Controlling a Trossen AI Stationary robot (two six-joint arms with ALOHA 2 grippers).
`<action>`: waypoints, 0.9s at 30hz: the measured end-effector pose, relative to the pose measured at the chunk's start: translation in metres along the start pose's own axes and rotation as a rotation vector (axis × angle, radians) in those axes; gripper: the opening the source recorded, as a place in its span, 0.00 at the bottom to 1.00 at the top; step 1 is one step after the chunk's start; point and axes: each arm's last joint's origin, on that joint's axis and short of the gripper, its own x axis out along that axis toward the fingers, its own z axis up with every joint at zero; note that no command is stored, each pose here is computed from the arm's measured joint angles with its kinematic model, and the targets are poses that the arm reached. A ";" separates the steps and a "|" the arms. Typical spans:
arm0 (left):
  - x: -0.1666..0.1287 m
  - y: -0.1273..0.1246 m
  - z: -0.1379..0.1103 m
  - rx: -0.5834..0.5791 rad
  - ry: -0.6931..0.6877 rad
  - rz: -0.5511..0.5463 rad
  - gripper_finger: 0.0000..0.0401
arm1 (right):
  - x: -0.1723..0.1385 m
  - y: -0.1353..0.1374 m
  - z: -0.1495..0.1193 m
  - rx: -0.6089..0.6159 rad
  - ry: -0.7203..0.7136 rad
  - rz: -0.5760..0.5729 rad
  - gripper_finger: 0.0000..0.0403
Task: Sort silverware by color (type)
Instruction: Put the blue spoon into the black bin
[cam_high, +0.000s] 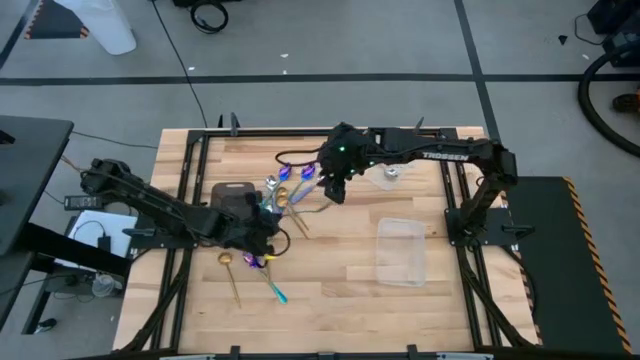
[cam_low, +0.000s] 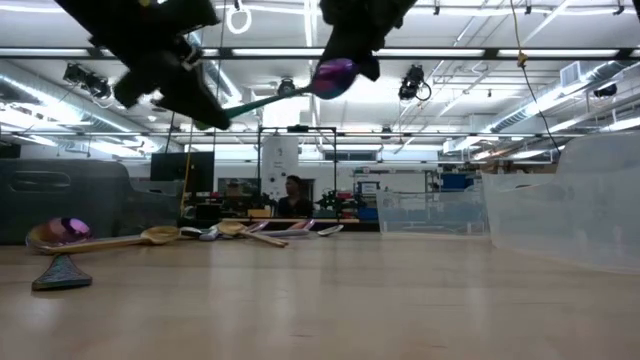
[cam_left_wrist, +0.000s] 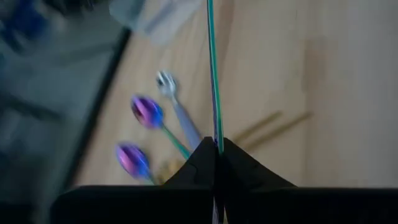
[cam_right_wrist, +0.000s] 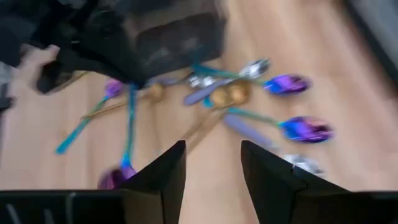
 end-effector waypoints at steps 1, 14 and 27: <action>-0.005 0.002 -0.002 -0.053 0.016 -0.014 0.03 | -0.005 0.000 0.001 -0.010 -0.019 -0.029 0.40; -0.056 0.013 -0.043 -0.537 0.262 -0.032 0.05 | -0.012 0.006 0.007 -0.133 -0.236 -0.146 0.40; -0.094 0.001 -0.074 -0.752 0.397 0.009 0.04 | -0.001 -0.014 -0.001 -0.120 -0.237 -0.185 0.40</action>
